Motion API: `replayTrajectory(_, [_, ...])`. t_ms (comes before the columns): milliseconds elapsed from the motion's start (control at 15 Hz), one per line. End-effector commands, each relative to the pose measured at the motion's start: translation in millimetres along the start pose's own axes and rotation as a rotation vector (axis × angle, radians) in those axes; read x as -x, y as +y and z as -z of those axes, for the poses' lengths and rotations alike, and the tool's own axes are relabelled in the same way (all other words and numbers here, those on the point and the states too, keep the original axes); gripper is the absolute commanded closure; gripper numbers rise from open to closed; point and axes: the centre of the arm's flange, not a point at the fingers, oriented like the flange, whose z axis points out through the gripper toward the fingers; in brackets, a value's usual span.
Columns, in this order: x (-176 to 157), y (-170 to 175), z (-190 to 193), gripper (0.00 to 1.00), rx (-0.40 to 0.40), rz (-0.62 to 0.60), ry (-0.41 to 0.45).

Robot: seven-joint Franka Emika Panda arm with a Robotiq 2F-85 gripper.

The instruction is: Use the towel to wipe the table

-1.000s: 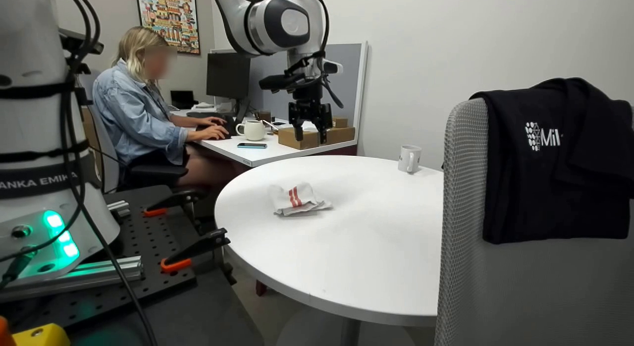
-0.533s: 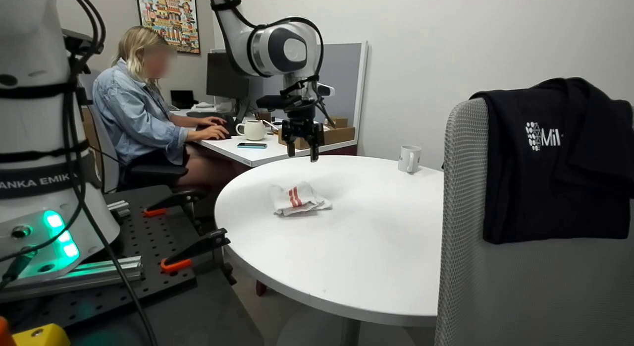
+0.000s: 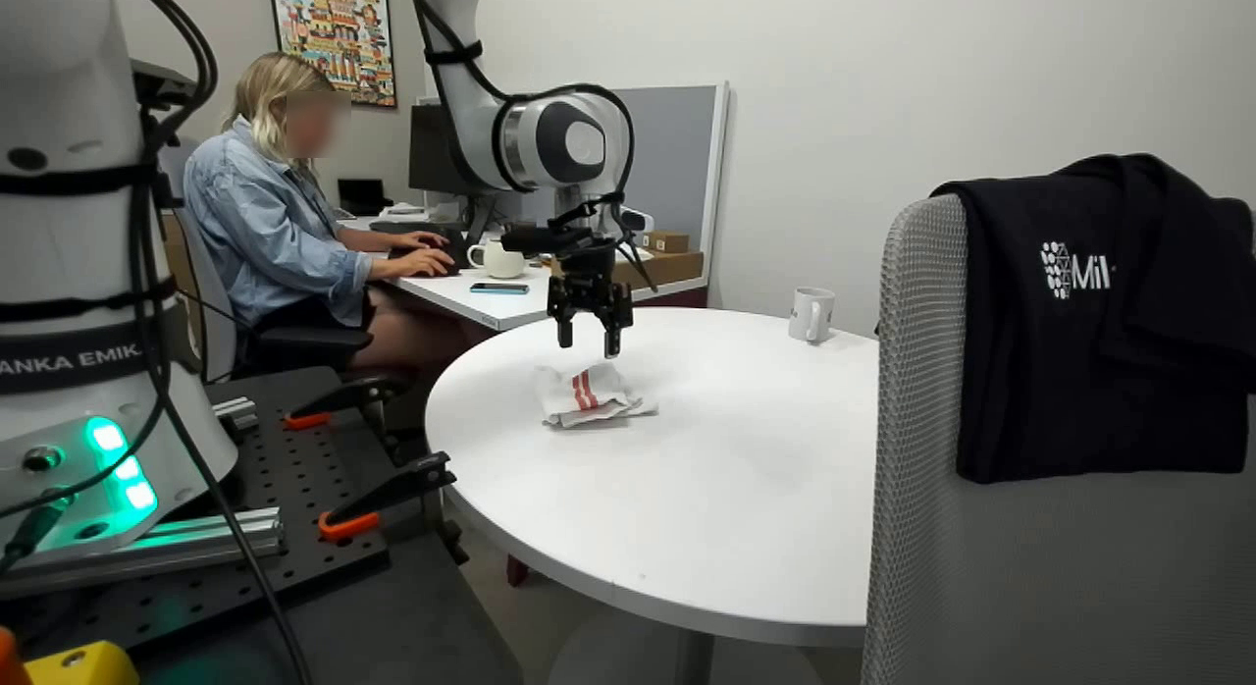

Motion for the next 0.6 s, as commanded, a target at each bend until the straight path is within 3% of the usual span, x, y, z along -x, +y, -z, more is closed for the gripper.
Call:
replayTrajectory(0, [-4, -1, -28, 0.0, 0.032, -0.002, -0.017])
replayTrajectory(333, [-1, -4, -49, 0.03, 0.026, -0.002, -0.058])
replayTrajectory(400, [-2, -4, -51, 0.27, 0.026, -0.002, -0.061])
replayTrajectory(533, [-4, -5, -53, 0.29, 0.027, 0.001, -0.062])
